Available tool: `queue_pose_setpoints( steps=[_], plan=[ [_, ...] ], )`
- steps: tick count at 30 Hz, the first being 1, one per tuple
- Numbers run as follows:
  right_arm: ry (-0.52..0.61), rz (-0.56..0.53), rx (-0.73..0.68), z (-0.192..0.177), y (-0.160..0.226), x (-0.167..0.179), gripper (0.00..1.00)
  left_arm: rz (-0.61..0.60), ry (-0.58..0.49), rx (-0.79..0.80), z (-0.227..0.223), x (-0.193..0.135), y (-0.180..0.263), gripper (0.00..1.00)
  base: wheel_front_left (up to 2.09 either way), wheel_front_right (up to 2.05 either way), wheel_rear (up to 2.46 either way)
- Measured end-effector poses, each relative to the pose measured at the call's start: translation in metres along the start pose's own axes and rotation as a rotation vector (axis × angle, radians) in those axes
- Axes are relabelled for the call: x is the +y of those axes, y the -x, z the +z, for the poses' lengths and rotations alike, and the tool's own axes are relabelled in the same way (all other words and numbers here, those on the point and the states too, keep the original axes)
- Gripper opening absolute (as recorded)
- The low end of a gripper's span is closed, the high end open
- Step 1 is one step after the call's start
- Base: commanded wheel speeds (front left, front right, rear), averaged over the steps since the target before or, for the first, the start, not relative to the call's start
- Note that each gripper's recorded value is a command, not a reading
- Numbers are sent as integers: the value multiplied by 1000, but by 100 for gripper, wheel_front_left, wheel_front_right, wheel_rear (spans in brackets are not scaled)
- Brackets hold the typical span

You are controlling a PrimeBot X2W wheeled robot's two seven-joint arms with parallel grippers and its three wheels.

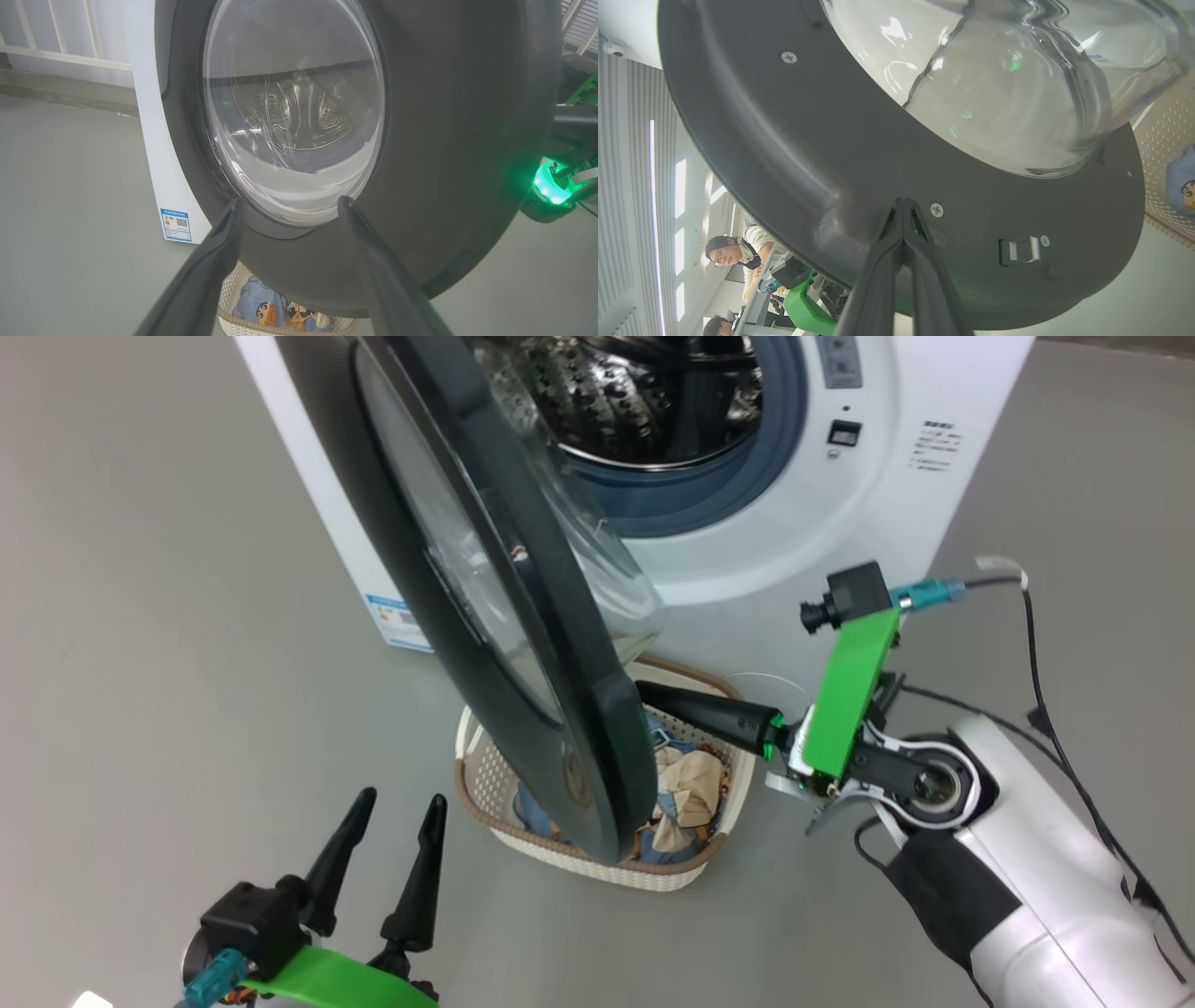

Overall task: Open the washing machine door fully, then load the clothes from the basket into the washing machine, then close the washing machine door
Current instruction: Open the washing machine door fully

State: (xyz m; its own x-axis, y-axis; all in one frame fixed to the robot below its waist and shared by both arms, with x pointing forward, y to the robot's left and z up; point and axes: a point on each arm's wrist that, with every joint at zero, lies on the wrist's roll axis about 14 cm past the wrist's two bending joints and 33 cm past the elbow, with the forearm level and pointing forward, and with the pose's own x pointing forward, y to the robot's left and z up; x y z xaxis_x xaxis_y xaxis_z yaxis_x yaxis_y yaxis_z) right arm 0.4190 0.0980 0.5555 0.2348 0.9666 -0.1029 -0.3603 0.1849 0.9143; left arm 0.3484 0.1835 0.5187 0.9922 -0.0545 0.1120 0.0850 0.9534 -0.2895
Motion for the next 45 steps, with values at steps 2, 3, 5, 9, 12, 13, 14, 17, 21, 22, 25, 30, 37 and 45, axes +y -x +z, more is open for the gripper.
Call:
queue_pose_setpoints(
  steps=[2, 3, 5, 9, 12, 13, 14, 17, 21, 22, 25, 30, 37, 45],
  plan=[
    [-3, -18, -26, 0, 7, -5, 49, -11, -2, 1, 0, -2, -1, 100, 0, 0, 0],
    [-5, -29, -36, 0, 11, -8, 75, -18, -3, 2, 0, -3, -1, 100, 0, 0, 0],
    [-11, -51, -63, 1, 21, -14, 100, -29, -1, 1, 0, -6, -2, 100, 0, 0, 0],
    [-28, -89, -114, 1, 40, -25, 100, -51, 0, 4, -1, -10, -3, 100, 0, 0, 0],
    [-31, -125, -158, 2, 56, -33, 100, -64, 4, 18, -5, -14, -1, 100, 0, 0, 0],
    [-32, -135, -171, 3, 61, -36, 100, -69, 8, 20, -6, -15, -1, 100, 0, 0, 0],
    [-33, -143, -186, 4, 66, -37, 100, -73, 10, 20, -6, -17, -2, 100, 0, 0, 0],
    [-31, -167, -226, 7, 80, -42, 100, -88, 8, 23, -7, -19, -3, 100, 0, 0, 0],
    [-35, -204, -285, 8, 99, -51, 100, -102, 10, 19, -6, -23, -6, 100, 0, 0, 0],
    [-38, -215, -297, 8, 104, -54, 100, -104, 10, 19, -6, -24, -6, 100, 0, 0, 0],
    [-48, -248, -339, 7, 121, -62, 100, -111, 11, 14, -5, -26, -7, 100, 0, 0, 0],
    [-46, -312, -409, 3, 149, -75, 100, -108, 15, 27, -9, -25, -3, 100, 0, 0, 0],
    [27, -427, -560, 14, 196, -90, 100, -117, 16, 25, -9, -27, -6, 100, 0, 0, 0],
    [144, -584, -684, 11, 240, -111, 100, -122, 19, 38, -13, -29, -5, 100, 0, 0, 0]
  ],
)
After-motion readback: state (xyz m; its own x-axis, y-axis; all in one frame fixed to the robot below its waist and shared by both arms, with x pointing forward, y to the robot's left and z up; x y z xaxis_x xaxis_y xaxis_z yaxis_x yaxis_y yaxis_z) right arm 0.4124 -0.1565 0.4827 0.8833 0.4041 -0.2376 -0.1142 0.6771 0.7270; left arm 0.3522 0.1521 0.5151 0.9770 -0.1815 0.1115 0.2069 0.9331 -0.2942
